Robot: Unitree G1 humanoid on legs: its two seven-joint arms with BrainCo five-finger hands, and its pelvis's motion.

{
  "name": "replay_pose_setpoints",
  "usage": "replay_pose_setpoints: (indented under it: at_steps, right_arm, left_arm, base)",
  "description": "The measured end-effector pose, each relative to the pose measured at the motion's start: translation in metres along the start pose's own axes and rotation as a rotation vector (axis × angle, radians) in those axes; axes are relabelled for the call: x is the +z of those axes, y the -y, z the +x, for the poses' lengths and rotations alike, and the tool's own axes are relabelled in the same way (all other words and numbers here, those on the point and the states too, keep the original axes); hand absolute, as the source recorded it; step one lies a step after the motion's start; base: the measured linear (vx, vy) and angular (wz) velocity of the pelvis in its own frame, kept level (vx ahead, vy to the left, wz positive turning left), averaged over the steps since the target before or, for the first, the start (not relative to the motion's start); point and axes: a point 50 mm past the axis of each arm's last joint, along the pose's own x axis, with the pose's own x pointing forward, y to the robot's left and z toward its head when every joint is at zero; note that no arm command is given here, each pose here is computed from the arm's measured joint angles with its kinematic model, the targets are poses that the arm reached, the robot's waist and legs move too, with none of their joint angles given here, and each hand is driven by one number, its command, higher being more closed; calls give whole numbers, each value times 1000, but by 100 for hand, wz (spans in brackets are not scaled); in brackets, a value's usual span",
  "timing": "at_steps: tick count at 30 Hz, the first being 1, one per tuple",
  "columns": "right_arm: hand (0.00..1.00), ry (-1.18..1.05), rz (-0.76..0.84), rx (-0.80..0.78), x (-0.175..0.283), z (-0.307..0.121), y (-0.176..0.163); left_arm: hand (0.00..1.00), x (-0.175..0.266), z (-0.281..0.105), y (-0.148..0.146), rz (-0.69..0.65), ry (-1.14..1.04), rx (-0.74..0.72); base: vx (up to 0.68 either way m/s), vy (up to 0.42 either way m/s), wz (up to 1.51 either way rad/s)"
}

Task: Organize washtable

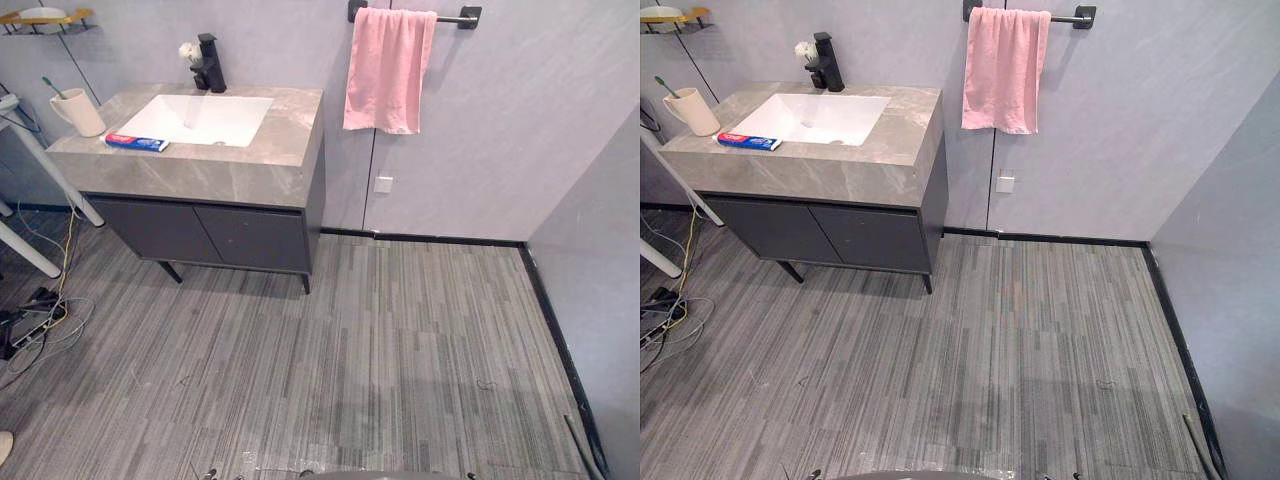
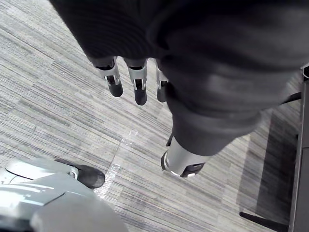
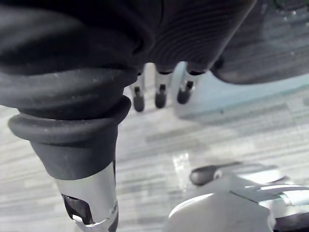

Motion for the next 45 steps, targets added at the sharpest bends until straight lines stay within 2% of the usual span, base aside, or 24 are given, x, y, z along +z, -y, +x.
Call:
replay_pose_setpoints:
  at_steps: [17,23,27,34,37,39,42,45]
  right_arm:
    - [0,-4,21,-1,0,0,0]
    - [0,27,136,-25,3,-1,3]
    - [0,43,155,-19,6,-1,-2]
    - [0,43,183,-31,5,-2,0]
    - [0,25,201,-33,1,-2,0]
    - [0,46,210,-48,7,-1,6]
    - [0,55,190,-69,13,1,14]
    - [0,67,120,-45,18,1,4]
  left_arm:
    - [0,3,1,1,-16,8,0]
    - [0,8,1,5,-56,24,-2]
    - [0,12,2,3,-57,36,3]
    - [0,21,4,7,-73,59,0]
    - [0,20,4,6,-103,61,9]
    - [0,17,3,12,-173,50,14]
    - [0,14,1,17,-199,36,7]
    - [0,29,2,10,-203,107,18]
  base:
    - [-2,1,-4]
    - [-27,35,-21]
    - [102,56,-22]
    - [441,-134,11]
    - [612,-381,55]
    - [634,-452,3]
    - [665,-425,-37]
    - [622,-328,-27]
